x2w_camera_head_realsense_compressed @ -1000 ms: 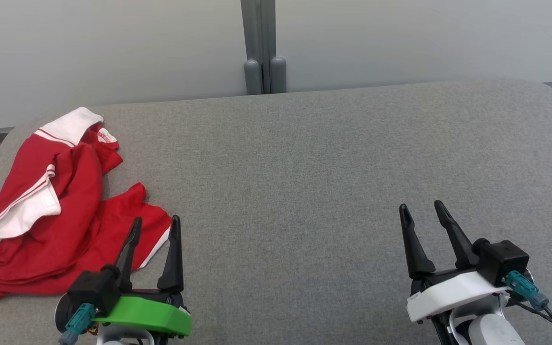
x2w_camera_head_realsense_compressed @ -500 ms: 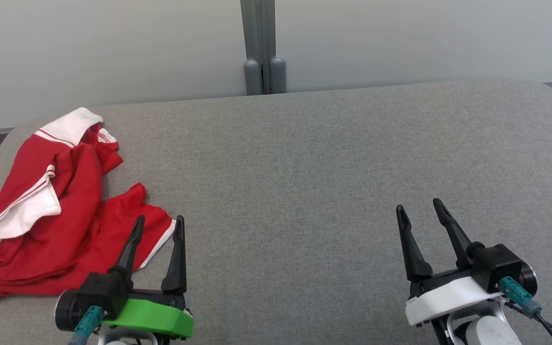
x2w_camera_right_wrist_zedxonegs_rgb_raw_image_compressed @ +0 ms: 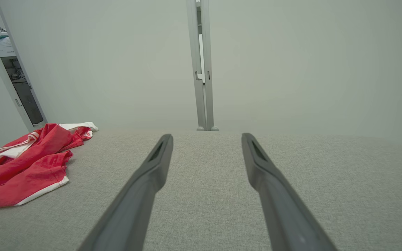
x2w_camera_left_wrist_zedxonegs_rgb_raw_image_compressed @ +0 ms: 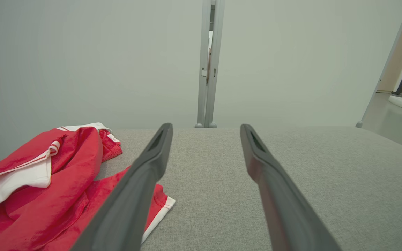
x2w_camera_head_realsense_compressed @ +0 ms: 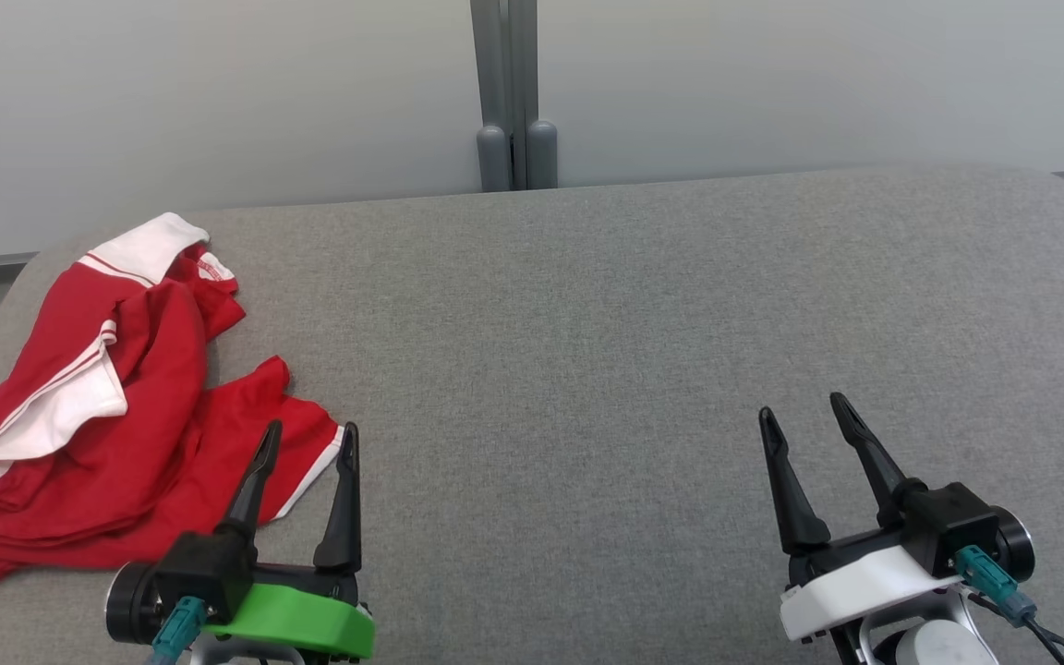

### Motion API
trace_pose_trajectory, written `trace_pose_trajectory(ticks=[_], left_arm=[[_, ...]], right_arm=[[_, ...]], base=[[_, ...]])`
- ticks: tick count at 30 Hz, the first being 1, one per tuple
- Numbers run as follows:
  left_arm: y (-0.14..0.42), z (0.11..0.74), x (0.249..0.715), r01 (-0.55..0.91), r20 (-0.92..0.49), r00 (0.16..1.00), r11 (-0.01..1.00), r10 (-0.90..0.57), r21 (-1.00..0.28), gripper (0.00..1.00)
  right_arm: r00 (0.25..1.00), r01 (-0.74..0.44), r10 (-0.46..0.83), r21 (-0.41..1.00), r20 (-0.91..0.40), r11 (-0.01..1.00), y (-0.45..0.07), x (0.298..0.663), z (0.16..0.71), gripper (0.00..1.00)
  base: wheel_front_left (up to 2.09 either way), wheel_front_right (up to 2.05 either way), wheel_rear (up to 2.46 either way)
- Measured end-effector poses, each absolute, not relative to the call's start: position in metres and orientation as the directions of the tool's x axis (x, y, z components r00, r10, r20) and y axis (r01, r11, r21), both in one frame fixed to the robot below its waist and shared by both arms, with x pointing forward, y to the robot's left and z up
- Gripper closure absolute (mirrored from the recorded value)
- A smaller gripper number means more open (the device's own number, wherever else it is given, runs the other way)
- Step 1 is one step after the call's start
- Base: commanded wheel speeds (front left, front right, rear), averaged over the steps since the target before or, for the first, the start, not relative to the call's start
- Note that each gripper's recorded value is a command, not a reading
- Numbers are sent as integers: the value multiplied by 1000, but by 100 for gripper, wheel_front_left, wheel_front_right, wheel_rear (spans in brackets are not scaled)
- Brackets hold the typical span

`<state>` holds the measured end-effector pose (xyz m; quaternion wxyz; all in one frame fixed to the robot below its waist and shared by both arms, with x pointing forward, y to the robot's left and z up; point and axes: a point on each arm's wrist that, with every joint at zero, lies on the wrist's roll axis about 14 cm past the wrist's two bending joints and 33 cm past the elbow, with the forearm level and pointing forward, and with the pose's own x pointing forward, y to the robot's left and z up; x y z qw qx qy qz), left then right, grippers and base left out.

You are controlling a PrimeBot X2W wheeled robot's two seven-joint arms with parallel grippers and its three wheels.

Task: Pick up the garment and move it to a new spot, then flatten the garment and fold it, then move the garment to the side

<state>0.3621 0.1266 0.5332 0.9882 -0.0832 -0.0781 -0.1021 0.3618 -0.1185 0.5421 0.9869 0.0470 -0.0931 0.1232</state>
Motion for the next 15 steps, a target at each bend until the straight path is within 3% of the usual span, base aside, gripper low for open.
trace_pose_trajectory(ticks=[15], left_arm=[[126,528,365,213,156,969,965,-190,-151,0]], right_arm=[[955,-251,234,73,182,965,-119,363,538,0]], base=[[0,0,0]])
